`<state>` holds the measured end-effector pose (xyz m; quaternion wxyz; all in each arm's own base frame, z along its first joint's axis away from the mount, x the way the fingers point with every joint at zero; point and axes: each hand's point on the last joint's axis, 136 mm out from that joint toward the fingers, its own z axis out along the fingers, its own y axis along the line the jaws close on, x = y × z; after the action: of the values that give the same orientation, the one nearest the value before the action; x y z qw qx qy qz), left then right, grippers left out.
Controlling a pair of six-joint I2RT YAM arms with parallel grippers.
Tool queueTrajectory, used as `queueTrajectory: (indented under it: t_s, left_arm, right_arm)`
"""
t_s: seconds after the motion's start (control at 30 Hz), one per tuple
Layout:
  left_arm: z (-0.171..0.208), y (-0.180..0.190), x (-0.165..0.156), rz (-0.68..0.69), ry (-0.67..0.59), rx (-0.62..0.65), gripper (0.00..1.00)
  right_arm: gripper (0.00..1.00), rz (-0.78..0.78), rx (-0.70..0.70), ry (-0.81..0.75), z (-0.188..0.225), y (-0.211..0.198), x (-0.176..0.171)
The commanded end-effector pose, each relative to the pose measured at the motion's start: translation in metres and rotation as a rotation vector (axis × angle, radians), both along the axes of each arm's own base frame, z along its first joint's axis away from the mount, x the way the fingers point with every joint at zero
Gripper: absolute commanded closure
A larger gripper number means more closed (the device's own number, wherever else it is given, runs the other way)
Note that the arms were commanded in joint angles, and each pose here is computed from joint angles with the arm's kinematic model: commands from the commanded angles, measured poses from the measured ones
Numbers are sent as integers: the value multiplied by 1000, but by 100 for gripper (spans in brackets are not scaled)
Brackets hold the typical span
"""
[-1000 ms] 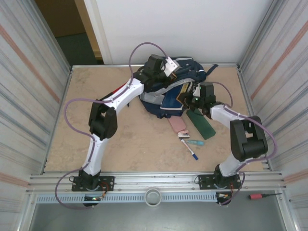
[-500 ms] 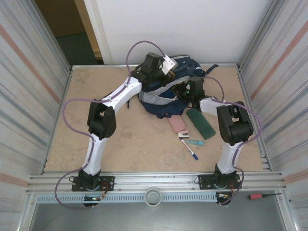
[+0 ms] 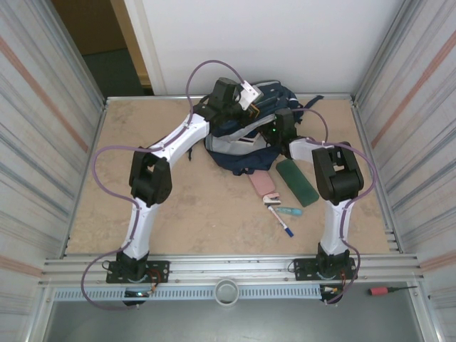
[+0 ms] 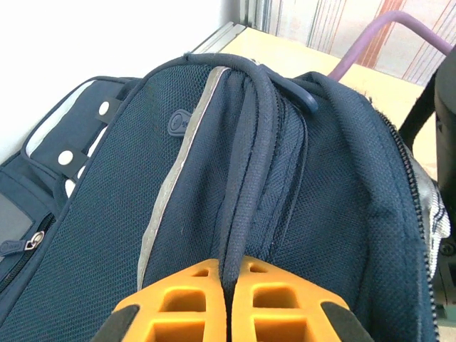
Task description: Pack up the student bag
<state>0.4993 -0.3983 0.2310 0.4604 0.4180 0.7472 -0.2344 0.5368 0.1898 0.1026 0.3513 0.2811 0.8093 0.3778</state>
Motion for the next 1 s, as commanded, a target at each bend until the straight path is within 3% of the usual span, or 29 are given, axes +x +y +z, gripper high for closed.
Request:
queueTrajectory:
  t_s: [0.0,0.07,0.23,0.5,0.7,0.97]
  left_arm:
    - [94,-10,-23,-82,-123,-153,100]
    - [93,-10,-21,-77,-124,-152,100]
    - [89,-9,-18,-62,-117,-148,100]
    - [89,-9,-17,-58,-105,-157,100]
    - [87,-12,-21,-71,-85,-167,100]
    - [81,-14,-28,-87,-63,-161,100]
  right_arm:
    - [50,80,-59,-58,26,0,-4]
    - [45,113,-99,-54,30,-3,-21]
    - [45,186,-135,1,20,-2,-64]
    - [67,360,-211,27,2,34,-112]
    - [79,402,-230,40,-17,51,-97]
    - [83,316,-170,-20,-4,34,-34]
